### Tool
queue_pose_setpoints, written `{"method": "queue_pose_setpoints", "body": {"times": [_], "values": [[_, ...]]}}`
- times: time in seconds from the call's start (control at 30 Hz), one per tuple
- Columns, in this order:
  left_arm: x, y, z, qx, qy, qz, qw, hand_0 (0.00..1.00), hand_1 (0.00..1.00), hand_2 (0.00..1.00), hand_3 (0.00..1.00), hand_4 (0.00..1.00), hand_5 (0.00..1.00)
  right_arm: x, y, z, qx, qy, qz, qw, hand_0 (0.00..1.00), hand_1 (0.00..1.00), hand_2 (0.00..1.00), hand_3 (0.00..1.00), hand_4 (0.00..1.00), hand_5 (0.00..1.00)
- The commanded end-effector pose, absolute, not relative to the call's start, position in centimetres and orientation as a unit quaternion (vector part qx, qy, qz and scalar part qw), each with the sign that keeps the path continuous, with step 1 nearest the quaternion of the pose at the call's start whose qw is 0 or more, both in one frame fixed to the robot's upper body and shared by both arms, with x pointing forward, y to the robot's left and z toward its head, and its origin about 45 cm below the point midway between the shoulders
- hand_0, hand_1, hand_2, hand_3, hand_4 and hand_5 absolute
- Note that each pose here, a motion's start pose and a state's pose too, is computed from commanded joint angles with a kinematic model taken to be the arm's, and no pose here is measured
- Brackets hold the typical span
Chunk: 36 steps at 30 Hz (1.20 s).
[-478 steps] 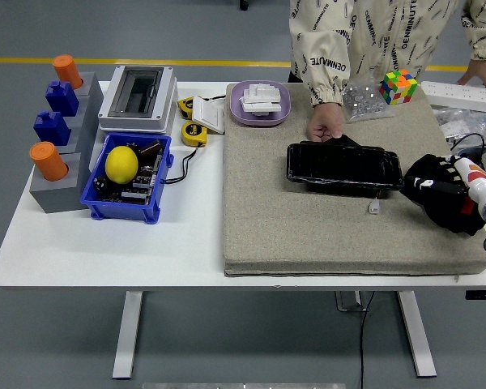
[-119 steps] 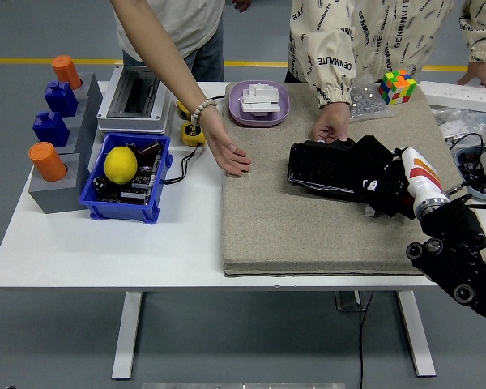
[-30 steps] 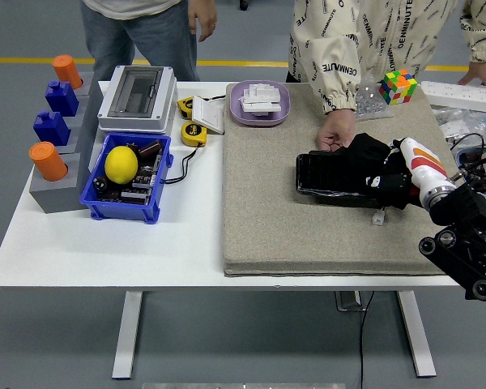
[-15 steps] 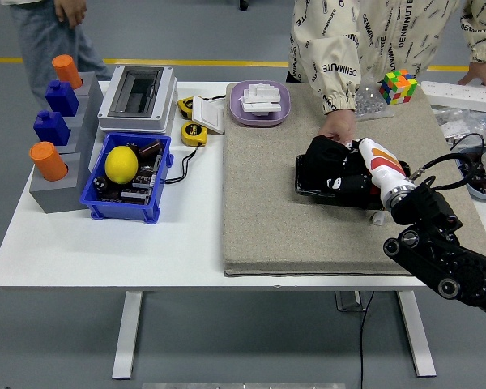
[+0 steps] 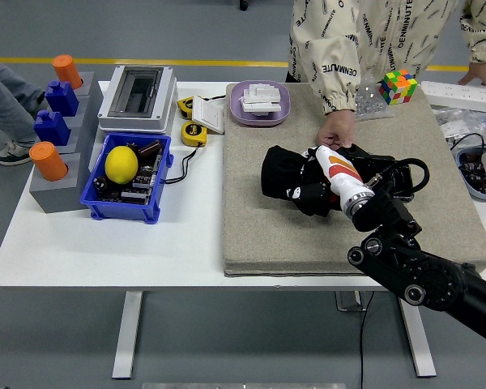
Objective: Pick the rag up,wipe the panel,place it on the desk
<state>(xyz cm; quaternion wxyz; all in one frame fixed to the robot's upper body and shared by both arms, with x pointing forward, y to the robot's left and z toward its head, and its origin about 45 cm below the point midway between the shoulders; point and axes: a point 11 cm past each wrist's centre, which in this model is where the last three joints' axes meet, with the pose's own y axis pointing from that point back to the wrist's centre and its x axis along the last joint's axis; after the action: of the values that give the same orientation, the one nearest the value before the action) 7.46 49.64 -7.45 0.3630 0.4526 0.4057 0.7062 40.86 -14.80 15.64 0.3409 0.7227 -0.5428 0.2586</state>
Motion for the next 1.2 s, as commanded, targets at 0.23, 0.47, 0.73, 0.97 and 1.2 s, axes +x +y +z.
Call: {"method": "queue_pose_setpoints", "body": {"times": [0.23,0.47,0.73,0.97,1.2], "values": [[7.0,49.8,-7.5,0.455,0.407,0.705,0.36,0.605,0.642,0.656,0.56,0.628,0.443,41.2,-16.5,15.5,0.71,-0.552,0.258,0.353,0.286,0.407,0.44,0.478,0.964,0.158],[6.9,49.7,-7.5,0.455,0.407,0.705,0.36,0.608,0.642,0.656,0.56,0.628,0.442,41.7,-19.3,15.5,0.692,-0.566,0.257,0.368,0.285,0.408,0.44,0.478,0.964,0.158],[7.1,49.6,-7.5,0.453,0.408,0.706,0.361,0.607,0.642,0.656,0.56,0.628,0.442,41.9,-24.2,15.4,0.66,-0.587,0.252,0.396,0.285,0.408,0.44,0.479,0.964,0.158],[6.8,49.7,-7.6,0.452,0.41,0.707,0.357,0.607,0.641,0.656,0.561,0.628,0.442,41.9,-29.0,15.7,0.625,-0.606,0.251,0.424,0.286,0.408,0.44,0.479,0.964,0.158],[7.1,49.5,-7.6,0.448,0.41,0.708,0.36,0.606,0.642,0.656,0.56,0.628,0.442,41.7,-33.6,16.3,0.591,-0.623,0.249,0.448,0.286,0.408,0.44,0.478,0.964,0.159]]}}
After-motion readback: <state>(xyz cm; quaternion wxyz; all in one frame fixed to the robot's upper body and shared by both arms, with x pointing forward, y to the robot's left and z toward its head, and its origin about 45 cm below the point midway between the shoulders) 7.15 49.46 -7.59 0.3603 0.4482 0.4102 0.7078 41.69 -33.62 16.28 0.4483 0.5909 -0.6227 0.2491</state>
